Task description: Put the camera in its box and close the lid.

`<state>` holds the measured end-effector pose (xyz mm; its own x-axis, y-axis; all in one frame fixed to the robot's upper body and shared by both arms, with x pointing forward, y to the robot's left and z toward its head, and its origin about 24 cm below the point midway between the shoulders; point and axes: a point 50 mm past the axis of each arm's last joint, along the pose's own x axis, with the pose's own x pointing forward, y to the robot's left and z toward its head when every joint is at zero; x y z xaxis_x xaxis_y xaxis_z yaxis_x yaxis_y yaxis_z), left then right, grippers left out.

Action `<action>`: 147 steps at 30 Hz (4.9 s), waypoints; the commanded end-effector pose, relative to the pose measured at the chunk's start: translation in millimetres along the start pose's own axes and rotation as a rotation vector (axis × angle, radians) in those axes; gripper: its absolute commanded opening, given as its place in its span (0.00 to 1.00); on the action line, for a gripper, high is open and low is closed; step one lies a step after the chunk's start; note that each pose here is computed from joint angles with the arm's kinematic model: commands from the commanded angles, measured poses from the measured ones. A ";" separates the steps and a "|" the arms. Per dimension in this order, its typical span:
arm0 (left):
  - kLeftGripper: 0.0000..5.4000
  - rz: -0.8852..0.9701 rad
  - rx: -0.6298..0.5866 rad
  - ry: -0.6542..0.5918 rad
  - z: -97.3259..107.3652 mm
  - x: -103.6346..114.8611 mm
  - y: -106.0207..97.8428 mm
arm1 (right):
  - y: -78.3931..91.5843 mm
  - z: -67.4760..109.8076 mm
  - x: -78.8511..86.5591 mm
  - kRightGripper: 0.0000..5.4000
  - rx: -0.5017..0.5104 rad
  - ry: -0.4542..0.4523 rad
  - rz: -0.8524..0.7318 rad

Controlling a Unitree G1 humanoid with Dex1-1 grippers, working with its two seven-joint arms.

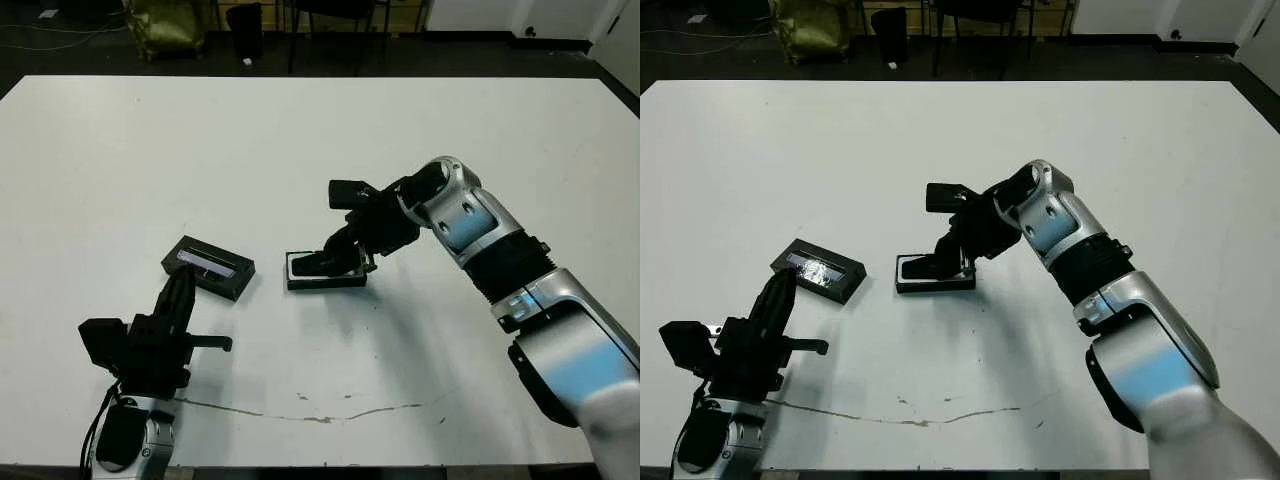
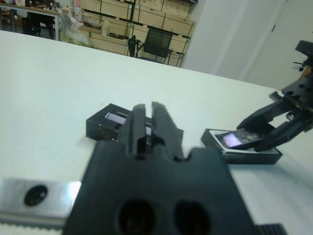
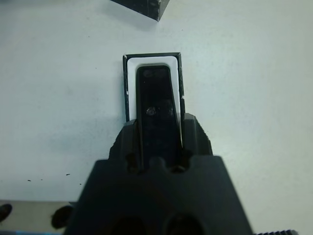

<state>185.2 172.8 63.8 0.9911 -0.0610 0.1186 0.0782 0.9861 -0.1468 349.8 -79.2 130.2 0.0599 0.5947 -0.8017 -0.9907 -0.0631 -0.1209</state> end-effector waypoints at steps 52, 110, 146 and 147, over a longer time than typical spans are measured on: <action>0.00 0.008 0.007 0.031 -5.8 -3.4 1.8 | 10.0 -16.3 -95.9 0.96 0.181 -0.633 -0.522; 0.00 -1.328 1.517 0.774 63.2 184.4 -57.4 | 164.4 -95.9 -49.8 0.00 0.565 -0.700 -1.316; 0.00 -1.500 1.594 1.016 40.9 157.1 -32.9 | 167.2 -97.2 -53.1 0.00 0.564 -0.700 -1.314; 0.00 -1.510 1.597 1.017 40.9 155.9 -32.6 | 167.0 -97.7 -53.0 0.00 0.561 -0.706 -1.314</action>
<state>337.2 128.1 135.3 0.1564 -0.1139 -0.9811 0.8460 -0.4971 0.1926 194.2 -196.0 98.0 0.9582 0.2493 0.1407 -0.2316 0.9640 -0.1306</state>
